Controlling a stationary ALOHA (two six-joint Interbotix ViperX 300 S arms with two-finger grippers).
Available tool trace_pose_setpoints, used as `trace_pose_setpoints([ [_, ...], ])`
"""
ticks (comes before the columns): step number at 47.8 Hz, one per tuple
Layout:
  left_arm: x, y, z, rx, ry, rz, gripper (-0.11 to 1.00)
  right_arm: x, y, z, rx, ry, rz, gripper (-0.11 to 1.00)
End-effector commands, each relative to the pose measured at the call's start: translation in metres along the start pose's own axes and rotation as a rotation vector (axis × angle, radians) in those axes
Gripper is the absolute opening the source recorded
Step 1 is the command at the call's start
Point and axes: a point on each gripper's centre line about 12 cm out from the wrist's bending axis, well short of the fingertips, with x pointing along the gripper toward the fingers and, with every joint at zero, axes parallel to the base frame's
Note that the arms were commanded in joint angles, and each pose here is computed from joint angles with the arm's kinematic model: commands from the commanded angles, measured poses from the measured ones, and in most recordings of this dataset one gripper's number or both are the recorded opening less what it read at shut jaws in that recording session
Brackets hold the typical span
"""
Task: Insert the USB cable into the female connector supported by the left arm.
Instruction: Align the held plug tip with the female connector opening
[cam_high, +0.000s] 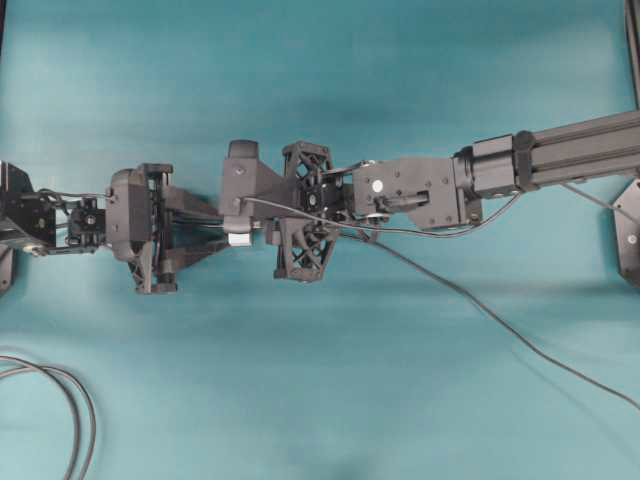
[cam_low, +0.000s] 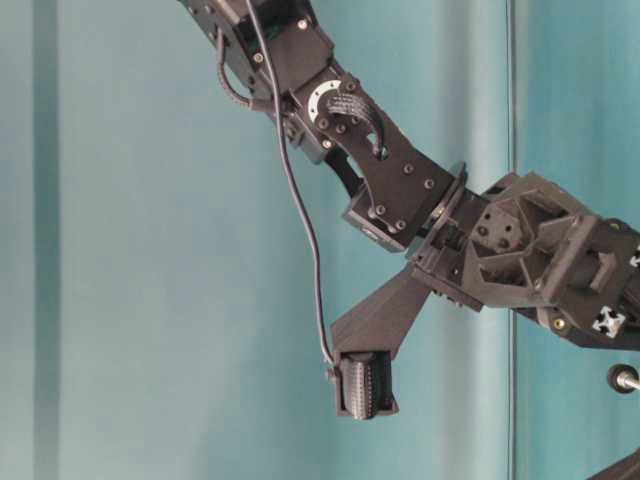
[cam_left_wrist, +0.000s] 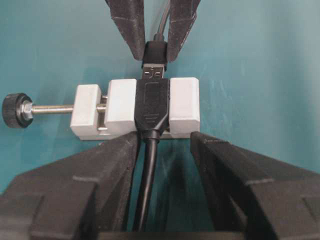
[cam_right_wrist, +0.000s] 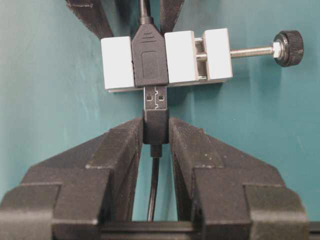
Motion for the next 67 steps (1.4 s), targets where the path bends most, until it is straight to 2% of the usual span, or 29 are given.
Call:
trace_pose_setpoints([
  [1,0.004,-0.001,0.007,0.012,-0.025,-0.002,0.58,-0.010,-0.001,0.024,0.002,-0.072,0.001,0.22],
  [45,0.003,0.005,0.006,0.000,0.002,0.014,0.57,-0.010,0.001,0.025,-0.064,-0.076,-0.001,0.22],
  [55,0.001,0.008,0.006,-0.002,0.001,0.025,0.53,-0.011,0.001,0.029,-0.099,-0.086,-0.004,0.22],
  [67,0.001,0.008,0.006,0.000,0.006,0.023,0.50,-0.013,0.002,0.034,-0.106,-0.093,-0.004,0.22],
])
